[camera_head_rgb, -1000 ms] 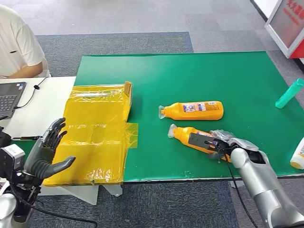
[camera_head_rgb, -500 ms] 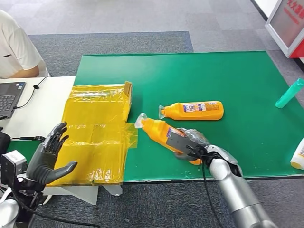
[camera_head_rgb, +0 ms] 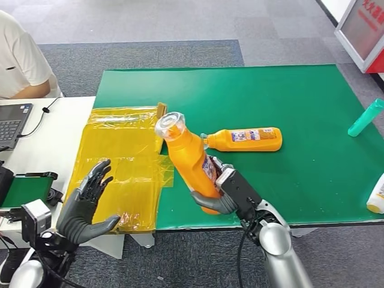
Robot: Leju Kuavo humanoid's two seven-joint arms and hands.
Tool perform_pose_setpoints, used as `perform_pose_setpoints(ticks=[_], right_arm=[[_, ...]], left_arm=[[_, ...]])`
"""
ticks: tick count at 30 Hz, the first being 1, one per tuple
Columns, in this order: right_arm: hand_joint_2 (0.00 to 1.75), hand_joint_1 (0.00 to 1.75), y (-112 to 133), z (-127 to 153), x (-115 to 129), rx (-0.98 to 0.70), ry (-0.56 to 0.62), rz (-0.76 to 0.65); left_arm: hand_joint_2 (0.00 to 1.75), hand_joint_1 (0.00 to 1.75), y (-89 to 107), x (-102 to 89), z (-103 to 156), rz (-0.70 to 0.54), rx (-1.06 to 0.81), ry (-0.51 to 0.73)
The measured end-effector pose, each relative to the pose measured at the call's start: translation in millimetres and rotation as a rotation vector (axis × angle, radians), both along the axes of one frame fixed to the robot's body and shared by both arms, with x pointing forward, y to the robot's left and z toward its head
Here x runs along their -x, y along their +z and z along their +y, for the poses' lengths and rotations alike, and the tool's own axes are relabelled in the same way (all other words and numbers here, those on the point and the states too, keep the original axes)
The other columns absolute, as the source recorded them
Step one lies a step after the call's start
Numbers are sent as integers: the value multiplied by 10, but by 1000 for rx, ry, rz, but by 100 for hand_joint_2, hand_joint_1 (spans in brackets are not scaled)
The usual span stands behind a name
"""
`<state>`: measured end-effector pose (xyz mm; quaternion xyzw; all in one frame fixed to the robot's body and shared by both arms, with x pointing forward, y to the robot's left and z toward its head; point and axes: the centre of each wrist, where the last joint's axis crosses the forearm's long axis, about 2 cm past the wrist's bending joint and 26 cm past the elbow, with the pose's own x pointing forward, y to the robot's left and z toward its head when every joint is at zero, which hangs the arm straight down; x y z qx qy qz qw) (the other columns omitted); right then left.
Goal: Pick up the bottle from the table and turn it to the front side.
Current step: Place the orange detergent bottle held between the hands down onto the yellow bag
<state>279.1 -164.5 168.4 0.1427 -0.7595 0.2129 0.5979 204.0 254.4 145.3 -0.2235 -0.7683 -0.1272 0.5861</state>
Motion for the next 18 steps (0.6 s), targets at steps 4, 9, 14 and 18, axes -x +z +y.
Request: perform_pose_setpoints(ticks=[4,9,14,18], right_arm=[[175,175,25,51,96,-71,-50,-47],[175,175,16,120,180,-114,-106,-72],[175,175,-30,197,233,-143,-104,-70],[175,175,-58,250,271,-142,-95,-74]], left_arm=[[175,0,81,-13,-222,9,35,-39],[175,0,186,-38,-516,30,130,-122],[175,0,239,-52,-721,30,220,-205],[175,0,269,-50,-841,29,247,-245]])
